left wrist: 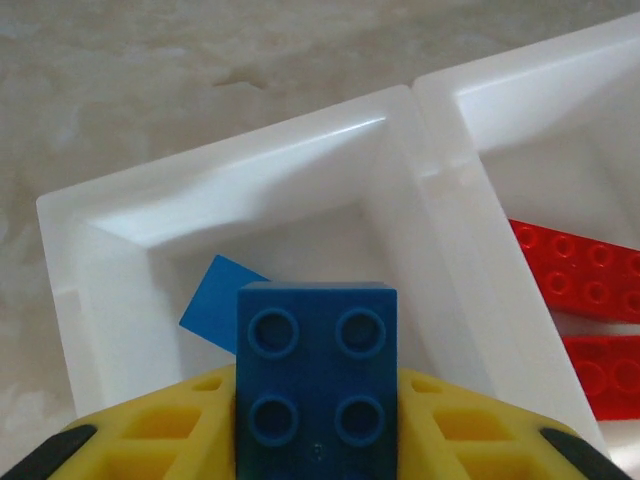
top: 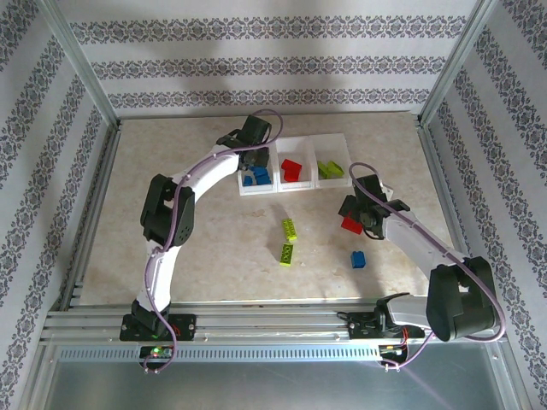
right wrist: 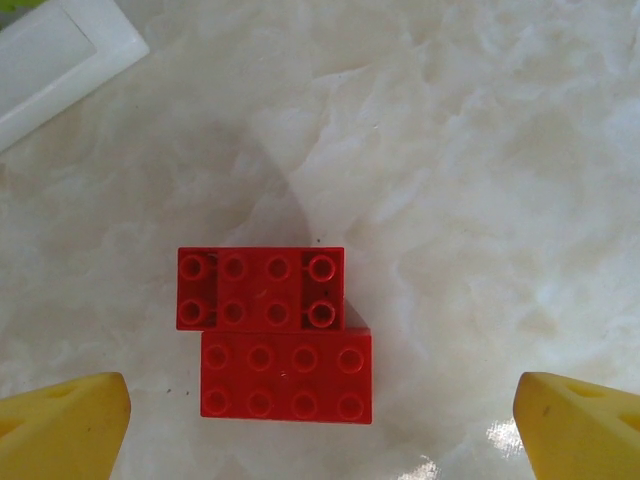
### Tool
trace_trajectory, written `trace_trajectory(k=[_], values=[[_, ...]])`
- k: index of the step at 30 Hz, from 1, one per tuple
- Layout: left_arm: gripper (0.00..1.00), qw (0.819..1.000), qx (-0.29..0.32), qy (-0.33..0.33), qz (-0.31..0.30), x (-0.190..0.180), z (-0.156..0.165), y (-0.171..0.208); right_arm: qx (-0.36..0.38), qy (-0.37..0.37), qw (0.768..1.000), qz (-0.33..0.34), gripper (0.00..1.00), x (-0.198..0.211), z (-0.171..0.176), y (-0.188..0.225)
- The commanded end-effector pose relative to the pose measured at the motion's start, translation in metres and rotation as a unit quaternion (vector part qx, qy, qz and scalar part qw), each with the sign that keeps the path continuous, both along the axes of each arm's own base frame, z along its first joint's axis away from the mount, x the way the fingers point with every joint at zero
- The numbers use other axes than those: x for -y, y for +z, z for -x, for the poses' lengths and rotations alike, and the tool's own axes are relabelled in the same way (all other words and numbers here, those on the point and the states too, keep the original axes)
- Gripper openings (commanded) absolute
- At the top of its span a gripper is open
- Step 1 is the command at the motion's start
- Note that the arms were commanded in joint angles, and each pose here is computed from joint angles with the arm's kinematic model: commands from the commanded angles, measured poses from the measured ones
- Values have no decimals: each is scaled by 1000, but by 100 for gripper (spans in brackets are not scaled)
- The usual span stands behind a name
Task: Sort the legos into containers by color
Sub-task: Place the lego in the container.
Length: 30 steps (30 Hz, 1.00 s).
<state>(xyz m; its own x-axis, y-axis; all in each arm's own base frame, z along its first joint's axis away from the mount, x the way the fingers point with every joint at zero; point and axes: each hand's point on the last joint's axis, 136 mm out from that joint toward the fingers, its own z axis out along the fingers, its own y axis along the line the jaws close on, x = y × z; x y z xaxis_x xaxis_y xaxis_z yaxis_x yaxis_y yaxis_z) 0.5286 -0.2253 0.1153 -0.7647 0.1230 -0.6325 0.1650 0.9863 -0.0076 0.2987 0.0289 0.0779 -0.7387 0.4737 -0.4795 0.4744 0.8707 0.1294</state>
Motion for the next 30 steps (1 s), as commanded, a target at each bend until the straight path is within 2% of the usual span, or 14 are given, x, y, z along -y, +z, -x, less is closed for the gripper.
trace_trajectory(k=[1,8,11,16,22,26,30], values=[[38,1000,-17,7,-7,-8,-3,-6,-4,4,1000,3,98,-4,-4,-1],[51,1000,-23,12,-6,-9,-1,-10,-19,12,1000,-3,93,-11,-11,-10],[53,1000,-23,15,-6,-10,0,-7,-25,16,1000,-5,91,-14,-14,-14],[55,1000,-11,21,-6,-14,4,10,-33,21,999,-8,90,-20,-20,-19],[62,1000,13,26,3,-22,13,38,-43,27,999,-11,88,-26,-28,-24],[75,999,31,32,14,-29,27,55,-47,28,998,-10,87,-28,-31,-26],[96,998,45,40,24,-38,44,65,-52,25,998,-2,87,-26,-34,-28]])
